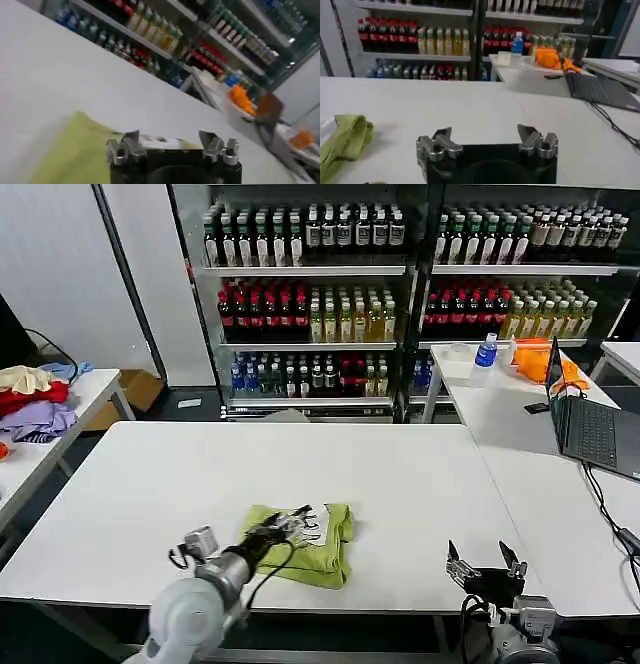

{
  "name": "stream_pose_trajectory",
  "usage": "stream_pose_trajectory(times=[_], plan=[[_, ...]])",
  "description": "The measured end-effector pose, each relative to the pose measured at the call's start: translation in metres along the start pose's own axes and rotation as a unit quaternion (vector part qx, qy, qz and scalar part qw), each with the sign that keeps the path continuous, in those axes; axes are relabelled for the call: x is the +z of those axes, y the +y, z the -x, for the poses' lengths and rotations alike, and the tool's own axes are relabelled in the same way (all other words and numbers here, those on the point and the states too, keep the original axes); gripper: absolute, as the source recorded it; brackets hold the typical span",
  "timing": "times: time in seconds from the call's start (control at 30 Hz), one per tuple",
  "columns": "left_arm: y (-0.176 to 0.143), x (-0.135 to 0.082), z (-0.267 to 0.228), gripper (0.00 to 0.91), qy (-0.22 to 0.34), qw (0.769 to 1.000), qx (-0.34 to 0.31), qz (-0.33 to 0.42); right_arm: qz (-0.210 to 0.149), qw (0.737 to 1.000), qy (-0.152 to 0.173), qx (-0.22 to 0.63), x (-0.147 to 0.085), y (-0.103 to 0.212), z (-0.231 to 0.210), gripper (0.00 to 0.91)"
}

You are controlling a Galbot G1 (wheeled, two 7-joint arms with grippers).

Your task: Fold and organize the clothes.

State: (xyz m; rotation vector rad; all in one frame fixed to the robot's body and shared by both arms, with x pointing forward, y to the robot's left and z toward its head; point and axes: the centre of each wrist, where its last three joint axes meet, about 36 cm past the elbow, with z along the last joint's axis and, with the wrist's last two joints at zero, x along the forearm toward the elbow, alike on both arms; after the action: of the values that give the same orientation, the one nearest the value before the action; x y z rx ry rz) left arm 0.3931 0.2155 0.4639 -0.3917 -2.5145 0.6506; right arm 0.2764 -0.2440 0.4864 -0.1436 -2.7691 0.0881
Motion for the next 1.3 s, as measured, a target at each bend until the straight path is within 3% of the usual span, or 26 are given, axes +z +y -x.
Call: stream_pose_trajectory(times=[0.43,1.17,1.23,1.27,1.3], plan=[[0.063,-0.003,-0.002,0.907,0.025,0.997,-0.067,0.038,-0.004,1.000,-0.003,0.005,-0.001,-0.003,-0.006,0.907],[0.076,0.020,0.028,0.907,0.057,0.997,-0.011,-0.055,-0.011,1.000,-0.015,0.019,-0.004,-0.009,-0.022,0.907],[0.078,0.020,0.030,0.786,0.057,0.996,-0.006,-0.065,-0.011,1.000,-0.015,0.019,-0.004,-0.009,-0.024,0.907],[0.079,0.020,0.031,0.514,0.057,0.996,-0.003,-0.070,-0.011,1.000,-0.015,0.019,-0.004,-0.009,-0.024,0.907],[0.081,0.020,0.032,0.423,0.057,0.996,0.000,-0.076,-0.010,1.000,-0.015,0.019,-0.005,-0.009,-0.025,0.907]])
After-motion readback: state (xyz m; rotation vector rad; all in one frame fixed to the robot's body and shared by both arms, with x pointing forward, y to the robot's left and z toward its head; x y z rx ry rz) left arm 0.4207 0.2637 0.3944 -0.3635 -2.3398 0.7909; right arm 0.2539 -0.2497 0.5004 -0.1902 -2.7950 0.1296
